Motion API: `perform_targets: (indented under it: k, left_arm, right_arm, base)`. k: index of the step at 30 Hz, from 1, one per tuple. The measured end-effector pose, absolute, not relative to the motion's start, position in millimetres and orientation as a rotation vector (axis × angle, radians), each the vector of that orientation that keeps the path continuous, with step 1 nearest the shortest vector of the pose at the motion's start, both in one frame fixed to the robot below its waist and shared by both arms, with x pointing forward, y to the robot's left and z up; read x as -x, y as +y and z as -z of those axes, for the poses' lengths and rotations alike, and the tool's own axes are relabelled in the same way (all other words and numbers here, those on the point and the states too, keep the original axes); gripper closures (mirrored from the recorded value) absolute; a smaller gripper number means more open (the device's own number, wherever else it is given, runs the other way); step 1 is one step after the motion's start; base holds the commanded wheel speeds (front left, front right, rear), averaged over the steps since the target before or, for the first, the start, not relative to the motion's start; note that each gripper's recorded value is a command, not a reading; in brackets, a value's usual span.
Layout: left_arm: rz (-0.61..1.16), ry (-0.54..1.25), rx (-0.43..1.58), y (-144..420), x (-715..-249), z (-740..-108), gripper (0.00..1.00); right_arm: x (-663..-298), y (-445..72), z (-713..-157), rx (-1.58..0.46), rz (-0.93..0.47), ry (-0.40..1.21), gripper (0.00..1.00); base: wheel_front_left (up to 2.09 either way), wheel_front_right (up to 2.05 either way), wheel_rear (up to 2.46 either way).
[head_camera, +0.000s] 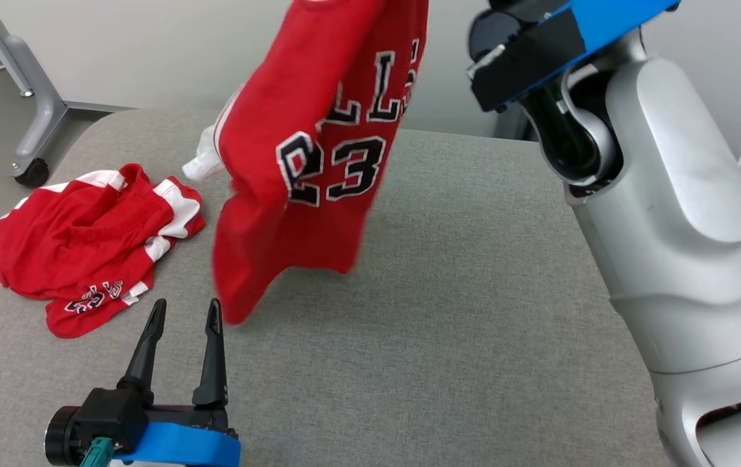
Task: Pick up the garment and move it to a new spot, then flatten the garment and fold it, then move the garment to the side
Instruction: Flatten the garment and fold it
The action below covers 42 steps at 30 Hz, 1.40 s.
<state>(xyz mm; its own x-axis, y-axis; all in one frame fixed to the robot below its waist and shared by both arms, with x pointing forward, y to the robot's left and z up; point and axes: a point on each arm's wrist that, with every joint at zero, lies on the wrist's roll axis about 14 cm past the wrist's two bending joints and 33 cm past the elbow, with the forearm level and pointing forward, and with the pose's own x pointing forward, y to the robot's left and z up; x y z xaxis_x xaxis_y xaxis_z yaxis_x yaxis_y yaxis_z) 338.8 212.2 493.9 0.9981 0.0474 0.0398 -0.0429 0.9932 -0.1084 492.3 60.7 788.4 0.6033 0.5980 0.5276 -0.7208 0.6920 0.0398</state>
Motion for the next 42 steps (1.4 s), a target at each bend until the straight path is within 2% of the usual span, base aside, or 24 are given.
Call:
perform_targets:
  k: [4,8,13,19,20,21,32,42]
  left_arm:
    - [-0.034,-0.027,0.114,207.6,-340.2,-488.9,0.00]
    - [-0.021,-0.021,0.117,203.4,-341.8,-487.2,0.00]
    - [-0.012,-0.014,0.119,200.8,-343.8,-484.9,0.00]
    - [-0.006,-0.017,0.110,200.7,-342.7,-486.1,0.00]
    - [-0.005,-0.018,0.108,200.8,-342.2,-486.7,0.00]
    - [-0.004,-0.020,0.107,200.9,-341.6,-487.4,0.00]
    - [0.006,-0.038,0.106,199.4,-333.4,-492.3,0.00]
    - [0.014,-0.010,0.109,196.2,-338.7,-484.2,0.00]
  right_arm:
    - [-530.0,23.8,-713.3,-0.236,-0.611,-0.324,1.00]
    - [-547.0,-26.2,-614.2,-0.184,-0.436,-0.097,1.00]
    - [-539.6,-93.3,-518.1,-0.035,-0.280,0.120,1.00]
    - [-518.8,-141.3,-460.2,0.012,-0.160,0.282,1.00]
    - [-514.8,-146.0,-454.5,0.028,-0.151,0.299,0.58]
    - [-510.6,-150.5,-447.9,0.034,-0.140,0.329,0.00]
    - [-480.2,-176.1,-426.5,0.055,-0.063,0.511,0.00]
    - [-499.5,-133.7,-459.3,-0.028,-0.146,0.562,0.00]
  base:
    - [0.00,0.00,0.00]
    - [0.00,0.00,0.00]
    - [0.00,0.00,0.00]
    - [0.00,0.00,0.00]
    - [0.00,0.00,0.00]
    - [0.00,0.00,0.00]
    - [0.00,0.00,0.00]
    - [0.00,0.00,0.00]
